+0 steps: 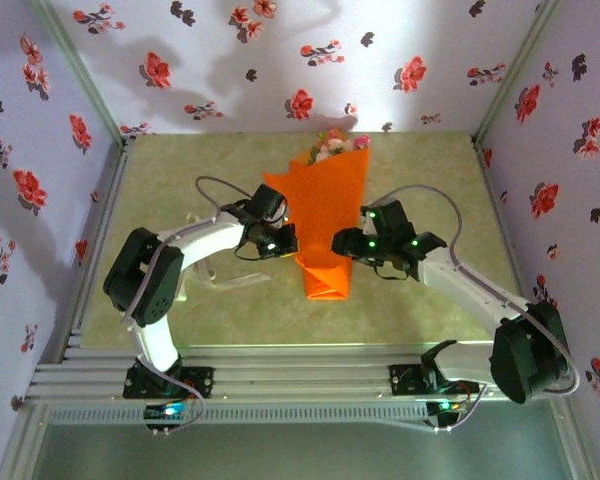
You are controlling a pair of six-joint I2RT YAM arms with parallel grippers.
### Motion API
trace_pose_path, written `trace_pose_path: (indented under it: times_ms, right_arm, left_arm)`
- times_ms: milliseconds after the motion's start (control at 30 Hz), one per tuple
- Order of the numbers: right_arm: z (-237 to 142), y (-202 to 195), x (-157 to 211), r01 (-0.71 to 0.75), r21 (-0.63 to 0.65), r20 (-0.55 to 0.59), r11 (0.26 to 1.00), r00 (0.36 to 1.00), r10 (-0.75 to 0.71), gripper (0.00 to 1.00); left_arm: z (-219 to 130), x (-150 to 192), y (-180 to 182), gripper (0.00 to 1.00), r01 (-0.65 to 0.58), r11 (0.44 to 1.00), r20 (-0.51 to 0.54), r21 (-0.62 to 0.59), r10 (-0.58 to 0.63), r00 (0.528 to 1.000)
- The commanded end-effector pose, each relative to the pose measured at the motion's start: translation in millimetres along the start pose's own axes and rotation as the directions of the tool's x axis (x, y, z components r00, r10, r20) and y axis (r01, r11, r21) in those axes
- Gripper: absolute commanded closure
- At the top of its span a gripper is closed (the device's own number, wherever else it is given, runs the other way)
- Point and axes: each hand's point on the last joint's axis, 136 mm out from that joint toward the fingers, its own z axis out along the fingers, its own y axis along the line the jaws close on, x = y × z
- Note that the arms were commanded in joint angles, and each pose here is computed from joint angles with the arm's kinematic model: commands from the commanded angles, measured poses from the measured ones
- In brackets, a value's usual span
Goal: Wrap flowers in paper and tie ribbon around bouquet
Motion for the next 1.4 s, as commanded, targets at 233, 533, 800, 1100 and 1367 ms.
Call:
trace_pose_path:
  times_ms: [233,533,800,1100,1367]
  right_arm:
    - [37,-54,17,-0.203,0.082,-0.088,0.976,0.974,0.209,0.46]
    - [67,-58,16,-0.224,0.062,-0.132,0.973,0.964,0.23,0.48]
    - [74,-75,28,-0.214,0.119,-0.156,0.97,0.96,0.231,0.55]
    - [75,-75,29,-0.209,0.114,-0.161,0.971,0.961,0.225,0.59]
    - [73,-73,29,-0.197,0.101,-0.163,0.975,0.964,0.212,0.57]
  left_arm:
    - [23,-6,30,0.94,-0.102,0.98,-0.04,-0.172,0.096,0.995]
    - [19,-8,24,0.62,-0.111,0.977,-0.029,-0.184,0.108,0.994]
    - [-42,-1,-3,0.53,-0.09,0.976,0.025,-0.196,0.097,0.995]
    - [-25,31,-90,0.64,0.083,0.99,-0.124,0.111,-0.069,0.99]
    - [40,51,-25,0.74,0.136,0.988,-0.174,-0.066,-0.146,0.974]
